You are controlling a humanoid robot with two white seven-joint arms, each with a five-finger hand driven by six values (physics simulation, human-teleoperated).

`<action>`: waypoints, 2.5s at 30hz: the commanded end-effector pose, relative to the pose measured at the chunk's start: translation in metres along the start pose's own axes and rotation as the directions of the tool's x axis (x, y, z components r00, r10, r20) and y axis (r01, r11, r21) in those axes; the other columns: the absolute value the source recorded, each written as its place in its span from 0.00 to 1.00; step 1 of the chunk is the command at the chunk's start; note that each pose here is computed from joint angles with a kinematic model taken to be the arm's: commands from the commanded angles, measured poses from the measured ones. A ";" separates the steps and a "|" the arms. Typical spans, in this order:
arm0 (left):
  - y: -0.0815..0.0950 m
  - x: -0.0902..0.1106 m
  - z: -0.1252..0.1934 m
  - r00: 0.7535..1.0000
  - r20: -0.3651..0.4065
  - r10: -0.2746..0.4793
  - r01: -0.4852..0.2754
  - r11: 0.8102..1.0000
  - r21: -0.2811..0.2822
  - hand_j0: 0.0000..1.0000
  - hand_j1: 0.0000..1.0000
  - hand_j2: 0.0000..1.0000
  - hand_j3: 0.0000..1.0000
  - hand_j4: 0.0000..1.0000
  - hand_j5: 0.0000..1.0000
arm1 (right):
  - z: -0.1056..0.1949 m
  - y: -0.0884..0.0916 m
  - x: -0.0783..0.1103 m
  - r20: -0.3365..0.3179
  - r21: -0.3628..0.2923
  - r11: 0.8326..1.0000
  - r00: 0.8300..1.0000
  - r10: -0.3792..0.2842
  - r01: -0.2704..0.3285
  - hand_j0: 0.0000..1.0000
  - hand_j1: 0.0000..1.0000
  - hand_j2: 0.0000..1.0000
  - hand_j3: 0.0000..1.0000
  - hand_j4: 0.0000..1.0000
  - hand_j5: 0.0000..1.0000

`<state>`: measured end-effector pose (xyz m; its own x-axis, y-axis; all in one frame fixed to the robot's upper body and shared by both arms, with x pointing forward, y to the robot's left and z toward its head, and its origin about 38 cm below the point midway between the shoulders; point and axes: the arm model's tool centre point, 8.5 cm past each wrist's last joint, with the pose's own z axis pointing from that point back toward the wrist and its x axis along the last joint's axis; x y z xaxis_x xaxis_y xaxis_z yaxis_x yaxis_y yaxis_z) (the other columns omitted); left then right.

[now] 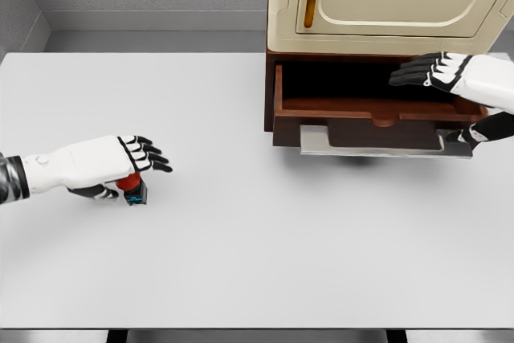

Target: Put the switch into the drawer with left arm, and close the drawer with right arm

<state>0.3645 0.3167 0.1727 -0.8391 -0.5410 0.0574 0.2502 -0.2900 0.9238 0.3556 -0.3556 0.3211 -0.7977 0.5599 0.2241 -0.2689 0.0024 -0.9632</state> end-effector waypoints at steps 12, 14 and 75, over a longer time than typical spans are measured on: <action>-0.003 0.002 -0.001 1.000 0.006 0.011 -0.011 1.000 -0.012 0.76 0.76 0.76 0.76 0.76 0.76 | 0.006 -0.009 -0.001 -0.016 -0.013 1.000 1.000 0.015 -0.016 1.00 1.00 1.00 1.00 1.00 1.00; -0.004 0.002 -0.001 1.000 0.009 0.010 -0.010 1.000 -0.015 0.76 0.76 0.76 0.76 0.76 0.76 | 0.006 -0.009 -0.001 -0.017 -0.012 1.000 1.000 0.014 -0.014 1.00 1.00 1.00 1.00 1.00 1.00; 0.048 -0.008 -0.010 1.000 0.019 -0.017 0.015 0.993 0.115 0.51 0.51 0.51 0.51 0.51 0.51 | 0.005 -0.003 -0.001 -0.015 -0.002 1.000 1.000 0.007 -0.007 1.00 1.00 1.00 1.00 1.00 1.00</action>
<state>0.3877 0.3009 0.2133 -0.8522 -0.5217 0.0388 0.1767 -0.2174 0.9600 0.3542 -0.3601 0.3239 -0.7933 0.5709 0.2116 -0.2611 -0.0050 -0.9653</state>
